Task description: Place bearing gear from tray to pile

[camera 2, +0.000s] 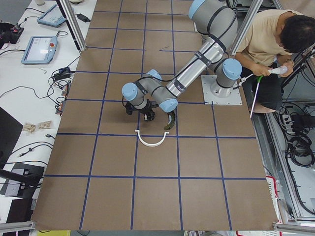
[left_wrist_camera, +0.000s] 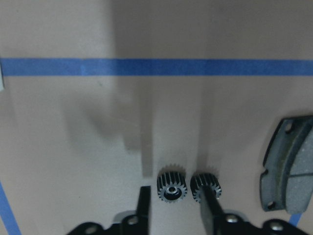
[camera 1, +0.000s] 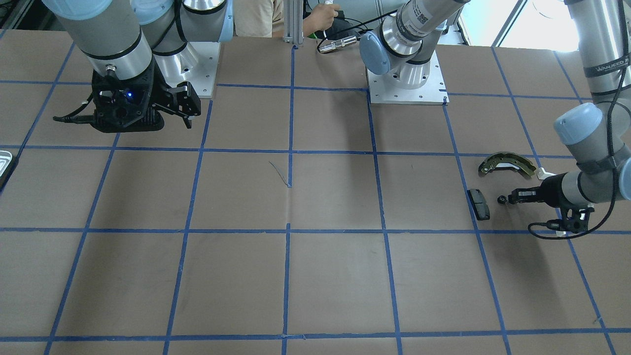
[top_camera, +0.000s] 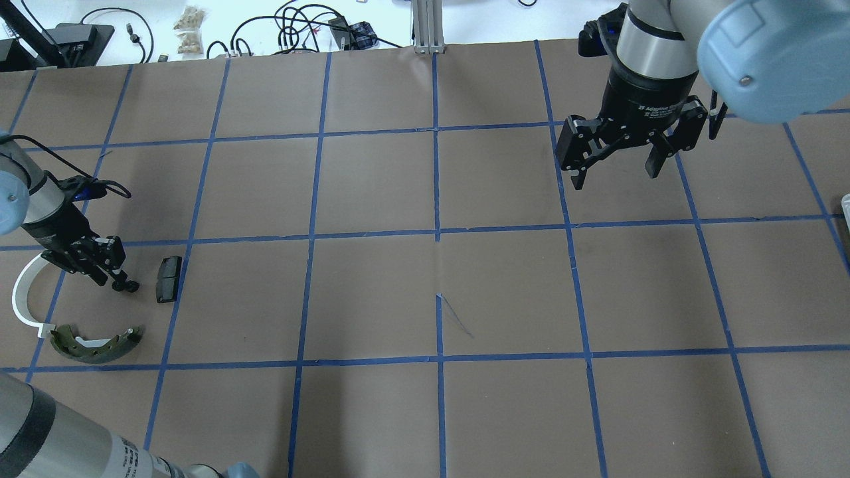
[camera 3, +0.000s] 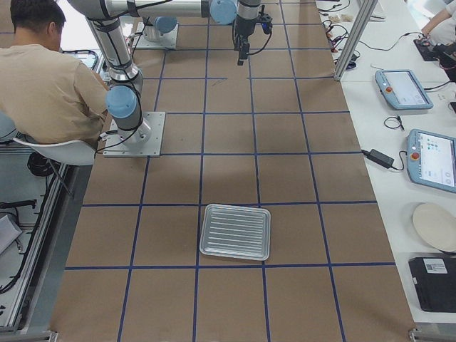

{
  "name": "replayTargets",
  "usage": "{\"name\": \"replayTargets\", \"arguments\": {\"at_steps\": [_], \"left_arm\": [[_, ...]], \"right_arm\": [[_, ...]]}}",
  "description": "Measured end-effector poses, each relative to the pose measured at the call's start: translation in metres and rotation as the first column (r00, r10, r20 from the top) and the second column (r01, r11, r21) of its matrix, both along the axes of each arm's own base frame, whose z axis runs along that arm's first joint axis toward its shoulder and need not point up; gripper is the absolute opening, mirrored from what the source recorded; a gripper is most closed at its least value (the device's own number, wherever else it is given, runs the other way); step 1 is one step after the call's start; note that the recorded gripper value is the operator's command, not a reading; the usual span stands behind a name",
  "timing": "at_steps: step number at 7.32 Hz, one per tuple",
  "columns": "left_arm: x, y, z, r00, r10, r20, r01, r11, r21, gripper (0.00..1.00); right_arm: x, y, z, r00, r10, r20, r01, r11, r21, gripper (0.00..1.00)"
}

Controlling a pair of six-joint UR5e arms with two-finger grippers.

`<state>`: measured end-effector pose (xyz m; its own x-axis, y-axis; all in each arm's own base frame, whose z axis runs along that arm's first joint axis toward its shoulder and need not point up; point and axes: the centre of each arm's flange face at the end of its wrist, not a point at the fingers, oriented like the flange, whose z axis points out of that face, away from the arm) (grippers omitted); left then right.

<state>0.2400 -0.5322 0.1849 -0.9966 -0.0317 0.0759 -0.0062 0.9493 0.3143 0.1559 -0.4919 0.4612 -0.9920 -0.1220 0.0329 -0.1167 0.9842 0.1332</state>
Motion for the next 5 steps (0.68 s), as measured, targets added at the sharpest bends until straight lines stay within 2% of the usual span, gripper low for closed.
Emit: {"name": "replayTargets", "arguments": {"at_steps": [2,3,5], "left_arm": [[-0.009,-0.012,0.023,1.0,-0.014,0.02,0.014,1.0,-0.027,1.0],[-0.024,-0.028,0.051,0.999,-0.03,0.029,0.031,0.999,-0.04,1.0],[-0.107,-0.071,0.136,0.997,-0.042,0.061,0.045,0.998,-0.049,1.0]], "right_arm": [[-0.003,-0.002,0.0,1.0,0.005,-0.023,-0.005,1.0,-0.009,1.0],[-0.004,-0.004,0.001,0.999,0.008,-0.031,-0.009,1.0,-0.021,1.0],[-0.006,-0.005,0.002,0.999,0.009,-0.036,-0.01,1.0,-0.028,1.0]]}}
